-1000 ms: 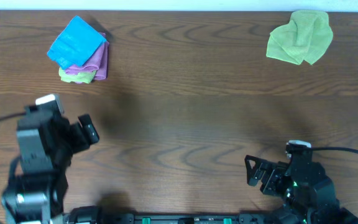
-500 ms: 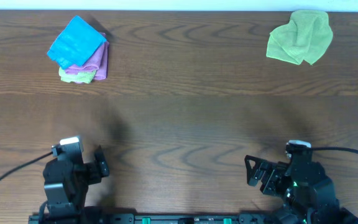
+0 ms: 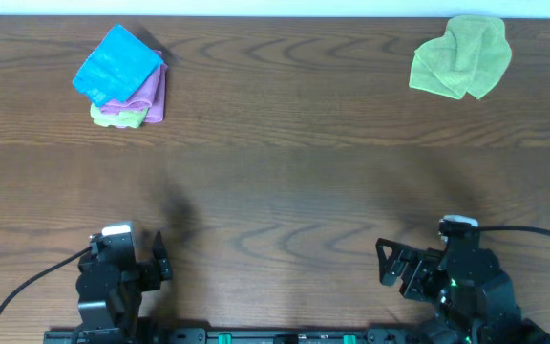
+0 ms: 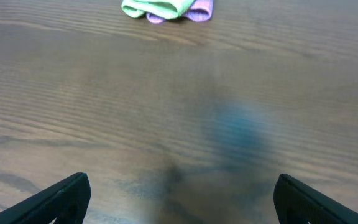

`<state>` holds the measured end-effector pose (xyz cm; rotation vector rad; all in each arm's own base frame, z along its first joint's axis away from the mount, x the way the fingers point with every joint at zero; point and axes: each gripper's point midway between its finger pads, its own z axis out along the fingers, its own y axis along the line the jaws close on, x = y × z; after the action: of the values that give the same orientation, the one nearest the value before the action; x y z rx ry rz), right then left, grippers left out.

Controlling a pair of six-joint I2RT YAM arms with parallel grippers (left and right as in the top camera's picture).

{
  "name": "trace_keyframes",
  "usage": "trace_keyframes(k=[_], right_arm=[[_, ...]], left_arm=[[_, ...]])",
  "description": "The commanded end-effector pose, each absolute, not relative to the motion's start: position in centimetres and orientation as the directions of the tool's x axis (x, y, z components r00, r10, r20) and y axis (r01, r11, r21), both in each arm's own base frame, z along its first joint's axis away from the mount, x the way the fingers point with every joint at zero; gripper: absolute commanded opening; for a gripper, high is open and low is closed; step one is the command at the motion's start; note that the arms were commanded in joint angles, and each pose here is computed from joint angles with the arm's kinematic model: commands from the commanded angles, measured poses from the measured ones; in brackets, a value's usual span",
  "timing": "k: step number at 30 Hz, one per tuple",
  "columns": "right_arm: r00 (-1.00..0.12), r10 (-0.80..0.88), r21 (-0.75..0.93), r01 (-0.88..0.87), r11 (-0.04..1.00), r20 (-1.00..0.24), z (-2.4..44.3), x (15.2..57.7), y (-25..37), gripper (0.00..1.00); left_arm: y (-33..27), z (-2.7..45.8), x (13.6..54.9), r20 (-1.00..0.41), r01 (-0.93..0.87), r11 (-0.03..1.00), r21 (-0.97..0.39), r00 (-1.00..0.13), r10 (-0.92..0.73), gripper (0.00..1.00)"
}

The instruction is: Fold the cloth

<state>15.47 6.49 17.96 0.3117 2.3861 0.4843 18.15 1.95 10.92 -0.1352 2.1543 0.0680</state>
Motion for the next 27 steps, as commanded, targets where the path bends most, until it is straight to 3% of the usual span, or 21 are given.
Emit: trace_keyframes(k=[1,27], right_arm=[[-0.737,0.359,0.426,0.107,0.898,-0.572,18.1,15.5,6.3,0.99],[-0.737,0.359,0.426,0.107,0.898,-0.572,18.1,15.5,6.3,0.99]], left_arm=[[1.9,10.6,18.1,-0.835,-0.105,0.994,0.022,-0.549,-0.040,0.95],[1.8,8.2,16.3,-0.766,-0.068,0.995,0.069,-0.642,0.009,0.95]])
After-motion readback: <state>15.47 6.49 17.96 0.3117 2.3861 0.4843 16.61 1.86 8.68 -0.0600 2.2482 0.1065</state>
